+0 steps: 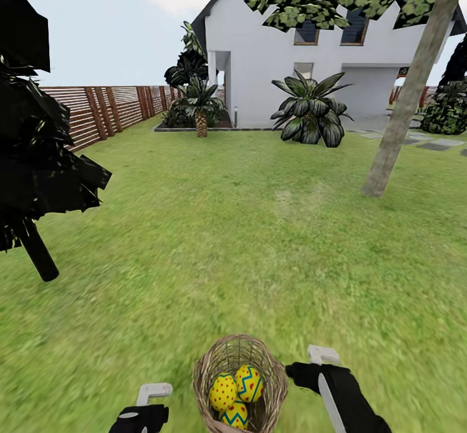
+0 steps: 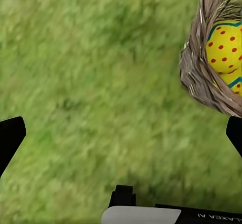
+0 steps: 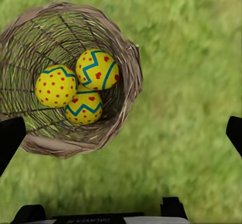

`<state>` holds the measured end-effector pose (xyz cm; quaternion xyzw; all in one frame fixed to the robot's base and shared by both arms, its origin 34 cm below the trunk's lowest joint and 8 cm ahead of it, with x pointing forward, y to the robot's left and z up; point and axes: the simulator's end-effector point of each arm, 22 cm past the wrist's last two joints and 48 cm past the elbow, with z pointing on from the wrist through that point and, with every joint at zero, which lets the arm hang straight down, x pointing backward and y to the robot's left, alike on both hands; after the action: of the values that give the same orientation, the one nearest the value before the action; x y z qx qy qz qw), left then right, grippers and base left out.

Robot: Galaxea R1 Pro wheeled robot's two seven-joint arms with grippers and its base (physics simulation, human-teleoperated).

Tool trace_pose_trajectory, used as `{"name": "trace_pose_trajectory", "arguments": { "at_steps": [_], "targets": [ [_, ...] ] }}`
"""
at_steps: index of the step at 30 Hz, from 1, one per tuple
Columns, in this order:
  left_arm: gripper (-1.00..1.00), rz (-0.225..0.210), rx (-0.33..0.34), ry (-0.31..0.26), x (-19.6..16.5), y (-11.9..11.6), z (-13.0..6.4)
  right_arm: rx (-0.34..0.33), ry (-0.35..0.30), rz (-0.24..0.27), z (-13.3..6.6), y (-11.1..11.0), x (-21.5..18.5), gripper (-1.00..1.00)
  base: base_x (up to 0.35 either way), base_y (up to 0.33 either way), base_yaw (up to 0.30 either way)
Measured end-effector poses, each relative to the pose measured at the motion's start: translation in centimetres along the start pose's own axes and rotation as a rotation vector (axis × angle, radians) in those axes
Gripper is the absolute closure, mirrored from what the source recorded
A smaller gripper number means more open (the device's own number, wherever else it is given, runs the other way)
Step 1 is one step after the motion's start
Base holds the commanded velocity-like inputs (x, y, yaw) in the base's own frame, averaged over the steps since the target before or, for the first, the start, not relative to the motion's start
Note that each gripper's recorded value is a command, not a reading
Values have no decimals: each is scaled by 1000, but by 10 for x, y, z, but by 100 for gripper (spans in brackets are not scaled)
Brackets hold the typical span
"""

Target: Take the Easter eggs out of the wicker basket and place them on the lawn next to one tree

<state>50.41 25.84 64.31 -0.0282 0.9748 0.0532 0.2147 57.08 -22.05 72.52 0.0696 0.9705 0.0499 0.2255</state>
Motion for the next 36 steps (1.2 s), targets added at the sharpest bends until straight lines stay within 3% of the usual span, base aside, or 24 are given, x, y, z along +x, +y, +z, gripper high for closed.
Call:
{"name": "trace_pose_trajectory", "arguments": {
  "at_steps": [18, 28, 36],
  "targets": [
    [-100, 1, 0, 0, 0, 0, 0, 79, 27, -6, 16, -4, -42, -100, 26, 8, 0],
    [-100, -2, -1, 1, 1, 1, 0, 84, 95, -12, 27, -3, -14, -100, 36, 37, 0],
    [-100, -2, -1, 2, 1, 1, 0, 83, 111, -17, 29, -2, -9, -100, 55, 43, 0]
  ]
}}
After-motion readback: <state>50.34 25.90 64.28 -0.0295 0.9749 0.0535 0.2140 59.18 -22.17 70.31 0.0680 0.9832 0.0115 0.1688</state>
